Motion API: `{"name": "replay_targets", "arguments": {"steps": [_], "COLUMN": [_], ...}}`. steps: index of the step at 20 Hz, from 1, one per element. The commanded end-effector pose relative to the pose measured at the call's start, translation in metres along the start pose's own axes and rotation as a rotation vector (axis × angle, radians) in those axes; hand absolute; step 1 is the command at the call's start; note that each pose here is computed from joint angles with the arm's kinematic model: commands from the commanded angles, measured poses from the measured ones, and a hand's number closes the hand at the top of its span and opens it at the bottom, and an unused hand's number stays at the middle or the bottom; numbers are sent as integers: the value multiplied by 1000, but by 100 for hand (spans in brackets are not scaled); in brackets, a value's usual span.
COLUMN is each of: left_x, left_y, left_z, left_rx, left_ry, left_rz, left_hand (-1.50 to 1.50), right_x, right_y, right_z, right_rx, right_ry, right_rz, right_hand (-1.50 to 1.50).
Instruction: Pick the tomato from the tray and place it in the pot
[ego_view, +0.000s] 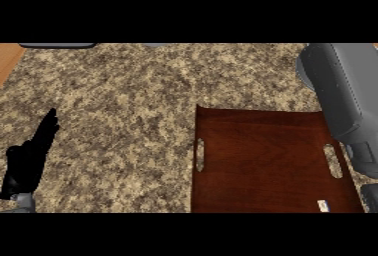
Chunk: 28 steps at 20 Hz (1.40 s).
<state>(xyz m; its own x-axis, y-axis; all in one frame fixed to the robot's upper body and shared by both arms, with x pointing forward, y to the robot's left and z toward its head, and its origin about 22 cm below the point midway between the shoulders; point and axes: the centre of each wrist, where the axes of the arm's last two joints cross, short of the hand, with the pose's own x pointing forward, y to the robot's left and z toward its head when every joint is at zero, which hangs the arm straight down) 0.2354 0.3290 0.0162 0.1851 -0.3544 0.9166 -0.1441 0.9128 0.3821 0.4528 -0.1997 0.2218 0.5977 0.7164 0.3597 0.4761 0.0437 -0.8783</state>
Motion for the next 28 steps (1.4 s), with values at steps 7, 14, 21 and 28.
{"name": "replay_targets", "arguments": {"steps": [7,14,21,28], "left_x": [2,12,21,17], "left_y": [-5,-12,-10,-9], "left_z": [4,1,-7,-7], "left_rx": [16,-1,-42,-45], "left_ry": [-18,-25,-49,-66], "left_rz": [-7,1,3,-5], "left_hand": [0,0,0,0], "right_x": [-68,-124,-184,-212], "right_y": [-20,-11,0,25], "right_z": [-73,-113,-128,-119], "right_rx": [-84,-80,-22,14], "right_ry": [33,67,77,123], "right_rz": [-87,-51,4,-44], "right_hand": [150,150,150,150]}}
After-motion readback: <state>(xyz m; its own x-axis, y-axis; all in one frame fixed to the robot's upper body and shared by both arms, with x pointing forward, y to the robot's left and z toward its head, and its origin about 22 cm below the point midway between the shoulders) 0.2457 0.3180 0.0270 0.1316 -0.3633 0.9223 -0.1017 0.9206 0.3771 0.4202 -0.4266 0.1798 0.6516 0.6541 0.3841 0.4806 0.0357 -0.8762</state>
